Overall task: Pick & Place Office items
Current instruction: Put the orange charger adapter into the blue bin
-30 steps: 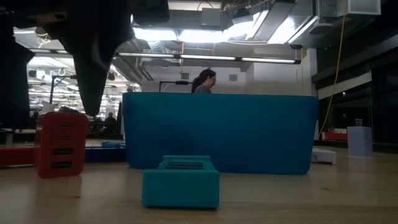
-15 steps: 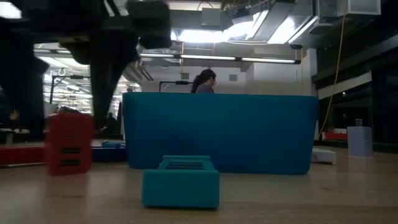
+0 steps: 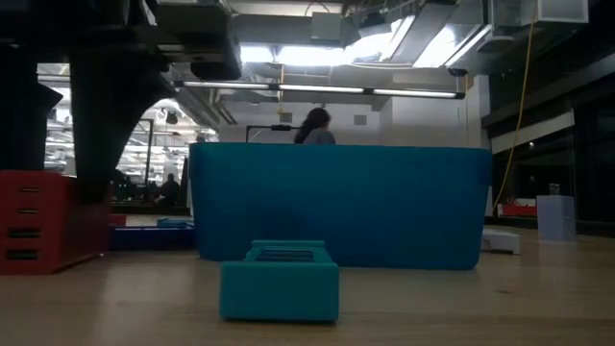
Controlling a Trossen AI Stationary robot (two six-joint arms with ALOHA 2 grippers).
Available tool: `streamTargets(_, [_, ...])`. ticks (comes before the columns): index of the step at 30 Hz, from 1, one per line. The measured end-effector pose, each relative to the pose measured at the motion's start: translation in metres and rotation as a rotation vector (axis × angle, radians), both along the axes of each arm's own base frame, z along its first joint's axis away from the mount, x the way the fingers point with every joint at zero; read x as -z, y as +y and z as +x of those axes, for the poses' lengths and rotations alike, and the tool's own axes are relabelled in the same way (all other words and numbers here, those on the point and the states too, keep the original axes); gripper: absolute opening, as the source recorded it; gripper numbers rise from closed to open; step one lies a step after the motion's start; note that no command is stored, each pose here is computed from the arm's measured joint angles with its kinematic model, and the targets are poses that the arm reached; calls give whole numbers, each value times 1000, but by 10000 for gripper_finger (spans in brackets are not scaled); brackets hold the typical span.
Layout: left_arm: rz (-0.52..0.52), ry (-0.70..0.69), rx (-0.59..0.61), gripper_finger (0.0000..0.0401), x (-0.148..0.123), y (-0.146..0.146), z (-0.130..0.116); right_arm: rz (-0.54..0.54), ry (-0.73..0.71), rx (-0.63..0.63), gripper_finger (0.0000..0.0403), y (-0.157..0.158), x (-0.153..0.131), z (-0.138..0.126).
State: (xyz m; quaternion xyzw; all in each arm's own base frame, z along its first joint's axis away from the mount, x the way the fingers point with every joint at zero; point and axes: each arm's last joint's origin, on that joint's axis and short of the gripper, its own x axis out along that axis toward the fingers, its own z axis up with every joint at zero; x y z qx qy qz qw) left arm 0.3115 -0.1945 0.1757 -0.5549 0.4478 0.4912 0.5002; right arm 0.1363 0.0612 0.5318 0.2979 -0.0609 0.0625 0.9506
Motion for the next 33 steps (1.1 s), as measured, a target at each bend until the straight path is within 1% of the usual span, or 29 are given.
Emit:
streamTargets(2, [2, 0, 13, 119, 0, -2, -1, 0, 0, 0, 348, 0, 0, 0])
streamTargets(5, [8, -13, 40, 117, -3, -7, -6, 4, -6, 0, 348, 0, -1, 0])
streamTargets(9, [31, -99, 72, 117, -24, -12, -16, 11, -18, 0, 348, 1, -2, 1])
streamTargets(11, [81, -166, 94, 123, -39, -12, -22, 12, -19, 5, 348, 2, -2, 3])
streamTargets(14, [206, -313, 140, 125, -67, -7, -33, 5, -10, 25, 348, 3, 0, 7])
streamTargets(15, [243, -338, 160, 124, -75, -3, -36, 1, -12, 29, 348, 3, 0, 8])
streamTargets(17, [299, -350, 211, 121, -85, 9, -37, -4, -17, 43, 348, 4, -1, 10])
streamTargets(20, [343, -331, 270, 122, -96, 33, -32, -7, -17, 56, 348, 6, 0, 13])
streamTargets(24, [409, -323, 348, 125, -101, 67, -12, -12, -14, 104, 348, 4, 0, 13])
streamTargets(29, [435, -381, 494, 125, -101, 106, 20, -19, -19, 146, 348, 3, -1, 12])
streamTargets(33, [427, -348, 619, 125, -96, 132, 31, -35, -15, 170, 348, 2, -1, 12])
